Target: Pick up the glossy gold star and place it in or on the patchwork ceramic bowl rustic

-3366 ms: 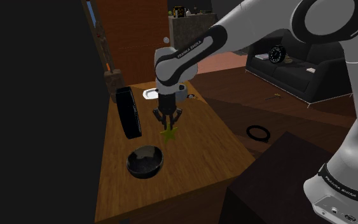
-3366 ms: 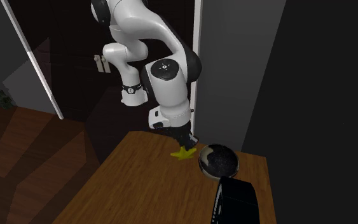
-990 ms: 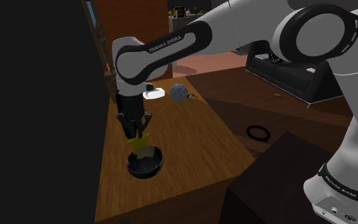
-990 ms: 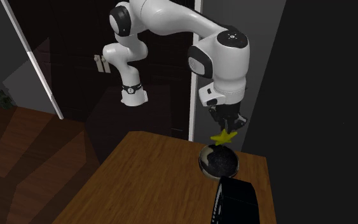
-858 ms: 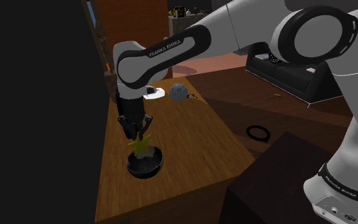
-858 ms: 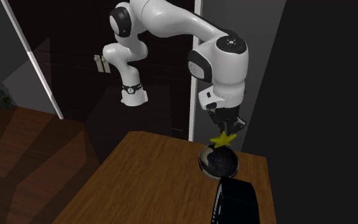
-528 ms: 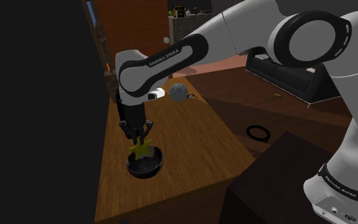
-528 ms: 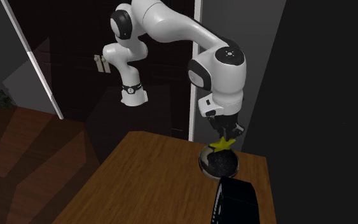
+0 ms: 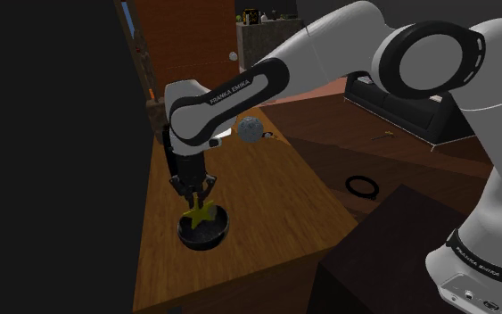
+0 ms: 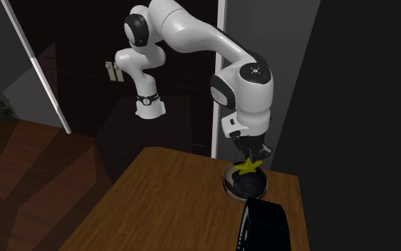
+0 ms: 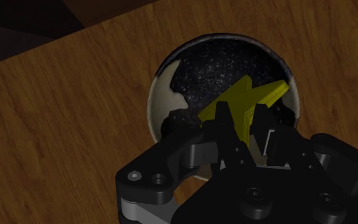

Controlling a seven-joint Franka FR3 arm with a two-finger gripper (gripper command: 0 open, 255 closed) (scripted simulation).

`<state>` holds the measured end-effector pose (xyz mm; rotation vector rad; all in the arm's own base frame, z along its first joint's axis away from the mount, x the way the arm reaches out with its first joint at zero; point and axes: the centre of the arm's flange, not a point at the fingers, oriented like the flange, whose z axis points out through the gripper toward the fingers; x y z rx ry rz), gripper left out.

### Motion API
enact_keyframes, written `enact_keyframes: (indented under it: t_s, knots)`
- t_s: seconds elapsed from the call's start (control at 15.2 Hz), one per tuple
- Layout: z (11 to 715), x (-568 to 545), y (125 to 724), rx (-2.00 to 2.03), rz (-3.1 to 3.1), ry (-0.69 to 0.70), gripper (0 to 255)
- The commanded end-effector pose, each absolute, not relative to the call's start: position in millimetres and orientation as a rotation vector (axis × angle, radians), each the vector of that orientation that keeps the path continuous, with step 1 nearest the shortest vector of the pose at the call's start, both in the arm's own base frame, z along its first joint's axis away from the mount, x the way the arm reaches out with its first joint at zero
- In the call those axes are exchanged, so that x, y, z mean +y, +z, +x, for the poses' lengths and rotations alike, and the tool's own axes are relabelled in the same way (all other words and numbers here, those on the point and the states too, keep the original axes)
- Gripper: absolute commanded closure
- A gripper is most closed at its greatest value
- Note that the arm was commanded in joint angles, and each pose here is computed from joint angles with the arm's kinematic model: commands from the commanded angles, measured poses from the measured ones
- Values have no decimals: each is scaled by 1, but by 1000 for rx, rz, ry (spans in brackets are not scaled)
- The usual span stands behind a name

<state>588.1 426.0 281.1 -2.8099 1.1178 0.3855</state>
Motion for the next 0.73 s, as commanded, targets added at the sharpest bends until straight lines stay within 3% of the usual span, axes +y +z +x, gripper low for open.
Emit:
enact_keyframes:
  t_s: [0.0,0.13,0.2,0.53,0.66]
  knots:
    - [588,426,281,1118,-2810,385,255]
    - [588,426,281,1118,-2810,385,255]
    - [588,426,281,1118,-2810,385,0]
    - [588,426,281,1118,-2810,385,0]
    - [593,421,306,1118,-2810,385,0]
